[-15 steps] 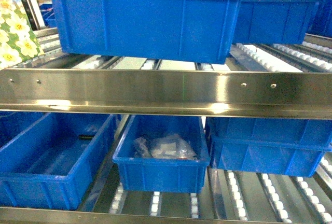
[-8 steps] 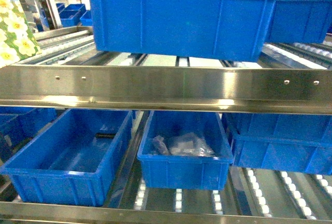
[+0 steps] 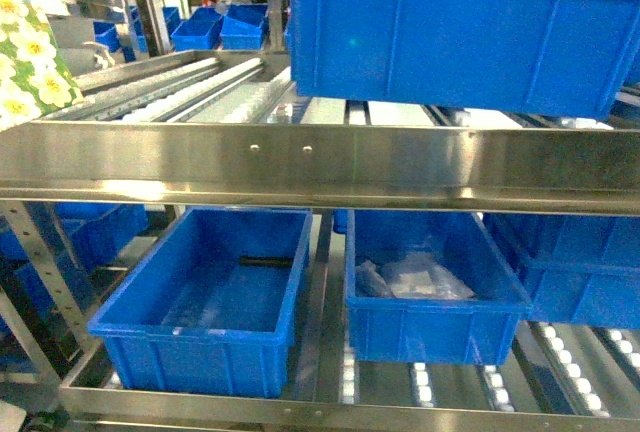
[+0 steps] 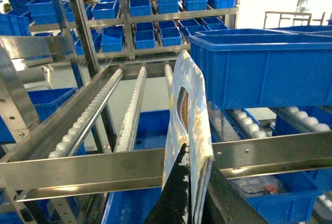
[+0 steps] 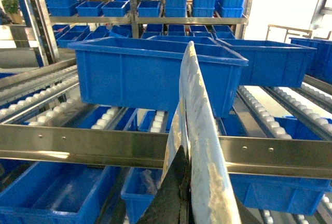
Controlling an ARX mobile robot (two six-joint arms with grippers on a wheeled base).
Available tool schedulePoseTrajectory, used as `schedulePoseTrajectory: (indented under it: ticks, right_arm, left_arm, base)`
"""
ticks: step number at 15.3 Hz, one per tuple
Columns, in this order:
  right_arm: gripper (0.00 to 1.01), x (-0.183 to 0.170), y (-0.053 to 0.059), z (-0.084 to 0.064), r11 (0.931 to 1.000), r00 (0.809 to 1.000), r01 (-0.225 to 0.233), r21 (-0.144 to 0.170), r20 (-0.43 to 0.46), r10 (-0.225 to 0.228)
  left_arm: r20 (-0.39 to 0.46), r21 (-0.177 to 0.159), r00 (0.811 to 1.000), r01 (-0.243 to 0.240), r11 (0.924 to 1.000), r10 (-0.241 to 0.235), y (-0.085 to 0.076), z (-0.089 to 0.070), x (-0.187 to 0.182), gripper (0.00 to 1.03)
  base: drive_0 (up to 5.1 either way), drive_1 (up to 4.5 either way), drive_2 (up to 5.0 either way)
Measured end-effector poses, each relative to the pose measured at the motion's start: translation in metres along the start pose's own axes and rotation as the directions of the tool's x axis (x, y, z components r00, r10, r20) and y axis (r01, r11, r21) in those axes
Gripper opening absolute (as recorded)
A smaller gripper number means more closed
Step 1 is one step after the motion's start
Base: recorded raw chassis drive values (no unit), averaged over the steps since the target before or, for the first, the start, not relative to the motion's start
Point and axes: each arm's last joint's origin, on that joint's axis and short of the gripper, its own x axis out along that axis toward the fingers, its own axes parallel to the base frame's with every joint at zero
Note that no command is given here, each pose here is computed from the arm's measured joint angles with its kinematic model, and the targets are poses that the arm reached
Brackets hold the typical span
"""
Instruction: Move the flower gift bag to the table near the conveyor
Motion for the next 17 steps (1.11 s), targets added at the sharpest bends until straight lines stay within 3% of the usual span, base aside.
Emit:
schedulePoseTrajectory:
  ticks: [17]
  right_arm:
    - [0.02, 0.0, 0.0, 0.0, 1.0, 1.0, 0.0, 0.0, 0.0, 0.0]
  left_arm:
    - [-0.003, 0.001, 1.0, 0.0, 1.0, 0.0, -0.0001, -0.0005, 0.0006, 0.02]
  base:
    - [-4.8, 1.41, 3.4]
